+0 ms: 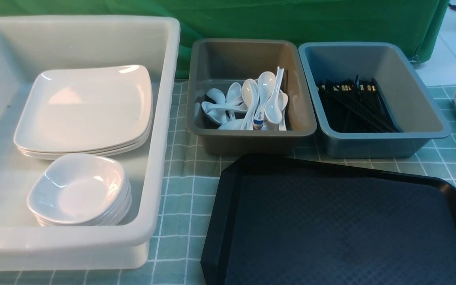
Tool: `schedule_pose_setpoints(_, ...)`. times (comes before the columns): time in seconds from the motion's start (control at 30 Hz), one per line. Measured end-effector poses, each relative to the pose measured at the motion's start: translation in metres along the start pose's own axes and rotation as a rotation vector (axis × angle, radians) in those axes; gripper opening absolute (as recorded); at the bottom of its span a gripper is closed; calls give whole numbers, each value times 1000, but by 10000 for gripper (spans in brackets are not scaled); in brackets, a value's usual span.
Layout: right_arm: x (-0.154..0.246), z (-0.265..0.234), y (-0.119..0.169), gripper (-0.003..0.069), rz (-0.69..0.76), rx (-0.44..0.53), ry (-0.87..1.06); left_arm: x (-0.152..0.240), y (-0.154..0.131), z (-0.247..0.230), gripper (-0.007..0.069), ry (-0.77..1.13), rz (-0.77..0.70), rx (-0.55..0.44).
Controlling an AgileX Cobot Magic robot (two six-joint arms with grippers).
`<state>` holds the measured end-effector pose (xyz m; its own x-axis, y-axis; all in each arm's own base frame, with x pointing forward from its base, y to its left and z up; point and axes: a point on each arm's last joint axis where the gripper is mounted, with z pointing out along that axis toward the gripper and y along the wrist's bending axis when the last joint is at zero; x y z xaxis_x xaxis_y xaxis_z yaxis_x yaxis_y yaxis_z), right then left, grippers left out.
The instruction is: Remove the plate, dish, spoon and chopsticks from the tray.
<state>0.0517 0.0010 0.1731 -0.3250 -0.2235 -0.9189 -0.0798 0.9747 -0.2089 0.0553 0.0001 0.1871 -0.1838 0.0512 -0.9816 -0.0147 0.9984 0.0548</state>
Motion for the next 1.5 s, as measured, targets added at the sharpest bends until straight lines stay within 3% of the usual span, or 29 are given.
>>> schedule_pose_setpoints(1.5,0,0,0,241,30,1,-2,0,0,0,18,0,10,-3)
